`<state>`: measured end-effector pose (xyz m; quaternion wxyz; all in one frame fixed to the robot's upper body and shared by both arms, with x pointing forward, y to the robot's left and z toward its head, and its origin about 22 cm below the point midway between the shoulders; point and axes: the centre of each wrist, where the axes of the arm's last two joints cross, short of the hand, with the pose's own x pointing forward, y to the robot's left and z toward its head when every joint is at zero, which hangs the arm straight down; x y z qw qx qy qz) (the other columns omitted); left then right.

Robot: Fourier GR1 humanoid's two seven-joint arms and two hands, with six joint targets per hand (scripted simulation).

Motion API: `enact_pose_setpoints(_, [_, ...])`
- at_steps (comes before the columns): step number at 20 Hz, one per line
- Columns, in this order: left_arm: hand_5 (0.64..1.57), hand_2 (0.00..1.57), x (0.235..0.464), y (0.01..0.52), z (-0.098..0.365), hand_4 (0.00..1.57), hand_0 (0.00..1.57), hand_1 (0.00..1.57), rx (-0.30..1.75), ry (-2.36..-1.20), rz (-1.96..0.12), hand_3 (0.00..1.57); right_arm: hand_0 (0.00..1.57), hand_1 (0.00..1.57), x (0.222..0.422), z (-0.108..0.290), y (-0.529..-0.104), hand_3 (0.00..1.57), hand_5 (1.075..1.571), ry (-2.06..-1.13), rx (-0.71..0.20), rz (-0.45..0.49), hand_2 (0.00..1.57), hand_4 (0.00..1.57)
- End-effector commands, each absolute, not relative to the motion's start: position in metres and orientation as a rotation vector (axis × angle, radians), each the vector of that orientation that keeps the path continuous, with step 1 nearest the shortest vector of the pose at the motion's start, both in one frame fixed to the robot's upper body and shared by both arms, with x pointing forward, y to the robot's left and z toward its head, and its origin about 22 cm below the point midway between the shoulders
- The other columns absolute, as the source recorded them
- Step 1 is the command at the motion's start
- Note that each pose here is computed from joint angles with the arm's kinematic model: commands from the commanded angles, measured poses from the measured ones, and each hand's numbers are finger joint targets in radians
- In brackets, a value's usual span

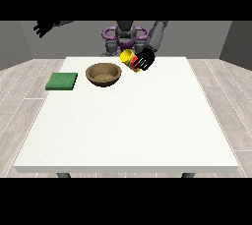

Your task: Pick the cup and pour the ball into the bowl, then pick the bowl and place it on the pad

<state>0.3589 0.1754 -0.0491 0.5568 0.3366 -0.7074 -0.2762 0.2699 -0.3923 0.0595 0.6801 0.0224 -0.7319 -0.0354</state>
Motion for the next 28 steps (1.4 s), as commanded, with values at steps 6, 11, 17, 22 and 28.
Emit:
enact_pose_setpoints(6, [1.540, 1.57, 0.386, 0.105, -0.013, 1.44, 1.35, 1.35, 1.075, -1.530, -0.992, 1.57, 0.00, 0.00, 0.254, 0.041, -0.443, 0.00, 1.560, -1.588, 0.059, -0.140, 0.00, 0.69])
enact_pose_setpoints(11, [1.535, 1.57, 0.385, 0.064, 0.009, 1.47, 1.33, 1.33, 1.176, -1.442, -1.182, 1.57, 0.00, 0.00, 0.276, 0.028, -0.420, 0.12, 1.561, -1.541, 0.065, -0.137, 0.00, 0.70])
enact_pose_setpoints(17, [1.561, 1.57, 0.395, 0.048, 0.029, 1.19, 1.49, 1.49, 1.472, -1.361, -1.371, 1.57, 0.00, 0.00, 0.275, 0.020, -0.417, 0.25, 1.555, -1.560, 0.051, -0.119, 0.00, 0.70])
enact_pose_setpoints(22, [1.570, 1.57, 0.383, 0.035, 0.026, 1.01, 0.73, 0.73, 1.622, -1.248, -1.510, 1.57, 0.00, 0.00, 0.294, 0.014, -0.386, 0.30, 1.555, -1.549, 0.112, -0.104, 0.00, 0.70])
enact_pose_setpoints(28, [1.569, 1.25, 0.359, 0.017, 0.025, 1.11, 0.19, 0.19, 1.552, -1.160, -1.722, 1.57, 0.00, 0.00, 0.301, 0.015, -0.381, 0.34, 1.552, -1.507, 0.124, -0.077, 0.00, 0.69])
